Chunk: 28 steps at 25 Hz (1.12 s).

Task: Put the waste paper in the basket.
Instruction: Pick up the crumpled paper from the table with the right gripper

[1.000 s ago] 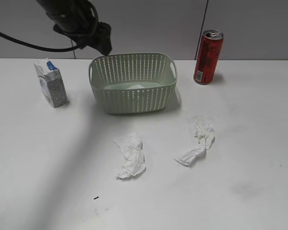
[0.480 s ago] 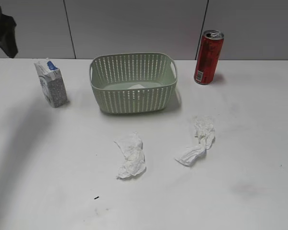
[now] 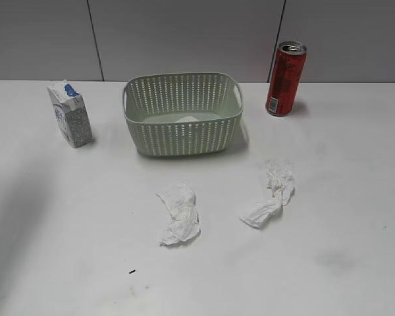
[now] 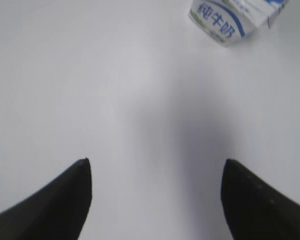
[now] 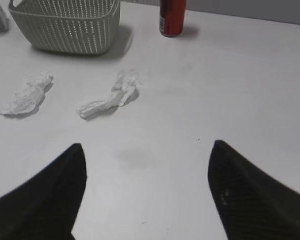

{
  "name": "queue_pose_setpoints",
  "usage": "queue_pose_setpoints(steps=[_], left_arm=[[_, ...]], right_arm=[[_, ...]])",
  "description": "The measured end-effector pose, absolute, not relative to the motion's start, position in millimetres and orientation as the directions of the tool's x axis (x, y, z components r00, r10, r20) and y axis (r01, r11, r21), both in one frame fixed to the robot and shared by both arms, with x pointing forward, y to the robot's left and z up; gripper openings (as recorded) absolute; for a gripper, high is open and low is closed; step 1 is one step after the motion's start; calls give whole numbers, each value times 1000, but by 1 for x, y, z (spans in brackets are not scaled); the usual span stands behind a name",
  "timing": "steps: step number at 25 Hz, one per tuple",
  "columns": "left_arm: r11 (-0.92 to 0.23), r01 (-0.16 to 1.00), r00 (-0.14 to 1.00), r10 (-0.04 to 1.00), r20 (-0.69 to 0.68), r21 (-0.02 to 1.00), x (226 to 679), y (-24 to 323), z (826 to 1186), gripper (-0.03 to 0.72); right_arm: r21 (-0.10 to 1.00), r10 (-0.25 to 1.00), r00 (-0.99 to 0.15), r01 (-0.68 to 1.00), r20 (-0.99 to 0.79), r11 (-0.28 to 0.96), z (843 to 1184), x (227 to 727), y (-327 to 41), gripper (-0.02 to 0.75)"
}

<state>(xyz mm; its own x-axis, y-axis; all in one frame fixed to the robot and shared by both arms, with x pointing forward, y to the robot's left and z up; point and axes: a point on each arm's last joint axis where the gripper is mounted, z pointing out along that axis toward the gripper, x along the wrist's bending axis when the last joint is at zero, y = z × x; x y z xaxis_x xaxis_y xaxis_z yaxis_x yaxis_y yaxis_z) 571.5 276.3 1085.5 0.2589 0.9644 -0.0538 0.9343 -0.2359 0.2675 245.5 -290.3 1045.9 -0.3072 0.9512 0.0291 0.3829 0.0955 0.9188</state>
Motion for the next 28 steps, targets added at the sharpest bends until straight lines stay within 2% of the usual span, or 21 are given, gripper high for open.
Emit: queue_pose_setpoints(steps=[3, 8, 13, 23, 28], left_arm=[[-236, 940, 257, 965, -57, 245, 539, 278, 1082, 590], [-227, 925, 250, 967, -40, 304, 481, 281, 1075, 590], [-220, 905, 246, 969, -26, 363, 430, 284, 1066, 590], [-170, 855, 236, 969, -76, 490, 342, 282, 1035, 590], [-163, 750, 248, 968, -45, 642, 310, 283, 1048, 590]], right_arm=[[929, 952, -303, 359, 29, 86, 1054, 253, -289, 572], [916, 953, -300, 393, 48, 78, 1059, 275, -283, 589], [836, 951, -294, 543, 98, 81, 1051, 306, -272, 636], [643, 953, -279, 753, 118, 141, 1046, 376, -253, 615], [567, 943, -319, 797, 99, 210, 1043, 408, -244, 613]])
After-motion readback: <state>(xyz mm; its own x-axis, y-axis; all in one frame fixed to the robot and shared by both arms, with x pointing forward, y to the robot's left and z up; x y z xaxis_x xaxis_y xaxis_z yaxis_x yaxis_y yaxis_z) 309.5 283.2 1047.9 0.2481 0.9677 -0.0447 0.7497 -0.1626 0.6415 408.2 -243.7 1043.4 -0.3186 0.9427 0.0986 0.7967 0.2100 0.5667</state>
